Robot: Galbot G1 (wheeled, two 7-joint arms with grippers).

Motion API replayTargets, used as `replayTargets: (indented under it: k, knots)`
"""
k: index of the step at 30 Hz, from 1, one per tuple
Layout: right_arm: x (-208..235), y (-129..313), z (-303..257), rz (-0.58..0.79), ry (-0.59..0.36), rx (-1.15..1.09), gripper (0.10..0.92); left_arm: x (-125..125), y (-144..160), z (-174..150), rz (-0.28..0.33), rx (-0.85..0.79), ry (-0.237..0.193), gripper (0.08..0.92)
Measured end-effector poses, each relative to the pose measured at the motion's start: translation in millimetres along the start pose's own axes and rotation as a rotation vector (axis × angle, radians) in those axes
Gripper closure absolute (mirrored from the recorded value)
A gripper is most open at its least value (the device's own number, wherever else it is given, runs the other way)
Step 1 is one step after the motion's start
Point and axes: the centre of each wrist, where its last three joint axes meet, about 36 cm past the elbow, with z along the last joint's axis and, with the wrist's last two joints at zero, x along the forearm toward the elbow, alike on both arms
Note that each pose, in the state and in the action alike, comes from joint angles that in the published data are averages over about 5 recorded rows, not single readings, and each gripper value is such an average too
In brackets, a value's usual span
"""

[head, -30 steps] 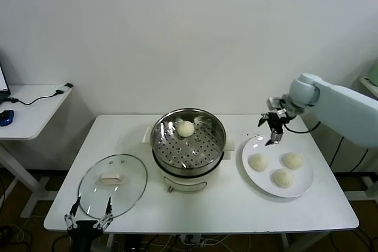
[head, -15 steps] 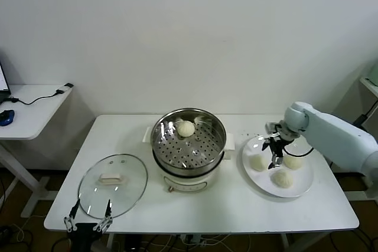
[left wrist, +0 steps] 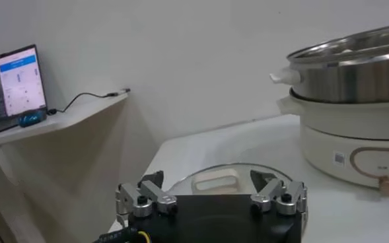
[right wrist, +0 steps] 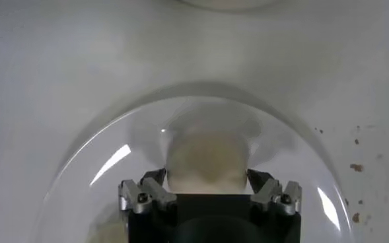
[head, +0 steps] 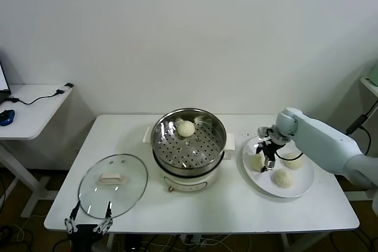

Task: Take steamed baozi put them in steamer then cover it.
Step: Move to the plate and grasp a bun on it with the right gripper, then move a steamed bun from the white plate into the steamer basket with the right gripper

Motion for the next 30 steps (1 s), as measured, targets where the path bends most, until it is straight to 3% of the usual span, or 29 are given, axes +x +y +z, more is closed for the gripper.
replayTargets:
  k: [6,14,22,30]
  knots:
    - [2,-2,1,-0.001,-0.002,-0.003,0.308,-1,0,0,0.001,0.0,-0.001,0.177]
    - [31,-12,2,0.033,-0.022,-0.013,0.327,0,-1,1,0.001,0.0,0.002,0.177]
    - [125,-47,-26,0.12,-0.069,-0.001,0.319,-1,-3,-2,0.008,0.007,-0.008,0.177]
    - [225,-68,-104,0.207,-0.165,0.048,0.318,-4,-8,-4,0.022,0.017,-0.022,0.177]
